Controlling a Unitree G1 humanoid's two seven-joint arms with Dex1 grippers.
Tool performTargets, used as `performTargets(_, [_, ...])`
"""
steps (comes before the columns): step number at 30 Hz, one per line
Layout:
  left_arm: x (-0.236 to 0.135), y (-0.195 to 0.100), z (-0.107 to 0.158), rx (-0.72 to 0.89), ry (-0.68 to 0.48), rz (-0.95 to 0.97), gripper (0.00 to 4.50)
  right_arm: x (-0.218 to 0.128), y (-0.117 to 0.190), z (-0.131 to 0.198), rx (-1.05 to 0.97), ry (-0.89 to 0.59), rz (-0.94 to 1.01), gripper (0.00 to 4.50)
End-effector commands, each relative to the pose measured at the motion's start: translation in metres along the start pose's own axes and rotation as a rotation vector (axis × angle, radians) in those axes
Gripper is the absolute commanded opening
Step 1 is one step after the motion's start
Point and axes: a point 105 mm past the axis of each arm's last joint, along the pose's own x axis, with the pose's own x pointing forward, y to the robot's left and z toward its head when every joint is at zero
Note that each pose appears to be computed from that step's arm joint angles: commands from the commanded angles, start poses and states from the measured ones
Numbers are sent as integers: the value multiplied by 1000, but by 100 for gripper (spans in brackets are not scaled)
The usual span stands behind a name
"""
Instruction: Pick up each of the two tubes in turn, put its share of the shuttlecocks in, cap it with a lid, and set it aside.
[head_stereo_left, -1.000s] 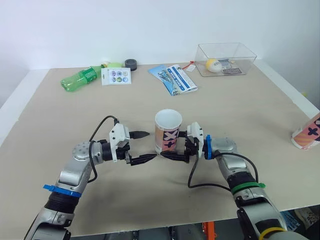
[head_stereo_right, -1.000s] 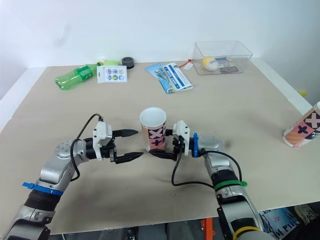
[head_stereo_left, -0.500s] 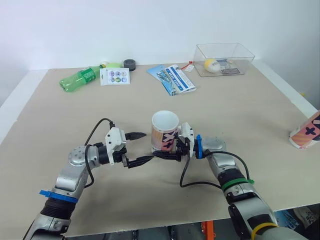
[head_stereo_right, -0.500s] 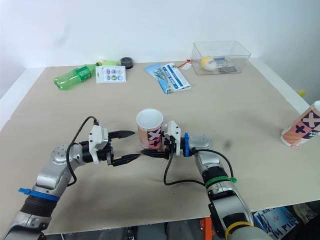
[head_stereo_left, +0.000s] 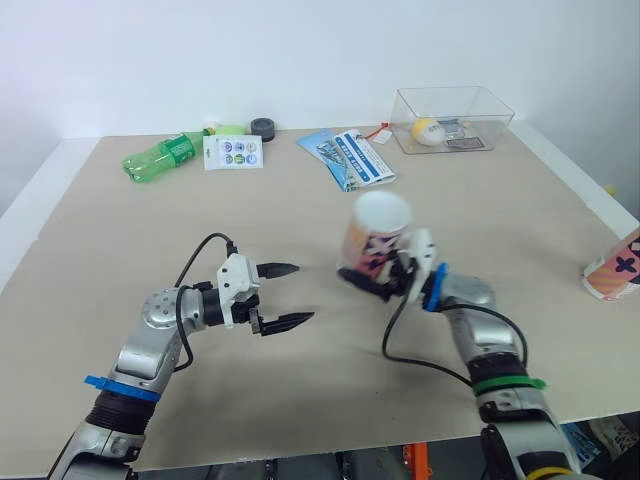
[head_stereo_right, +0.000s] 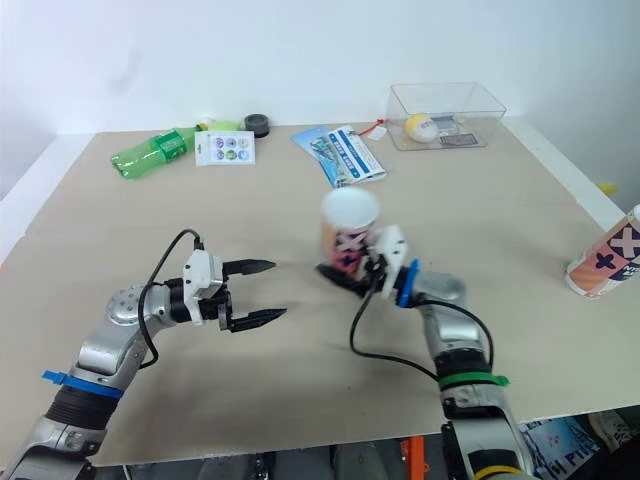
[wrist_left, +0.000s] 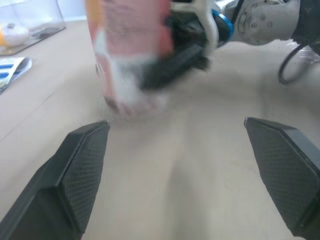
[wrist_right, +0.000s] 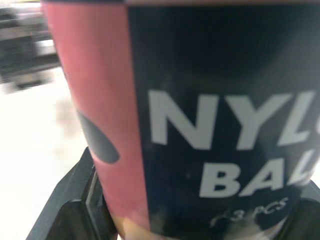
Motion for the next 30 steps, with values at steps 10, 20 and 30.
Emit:
performTargets(10, [28,-2,17,60,-64,-67,450,-185,-117,-31,-53,176,-1221,307])
performTargets(20, [33,-2,16,63,-65,-73,450,-185,-122,-43,27,206,-1175,449])
performTargets(30, [36,-4,11,59,-59,-90,450,-192,-96,-25,19,199,-1088,449])
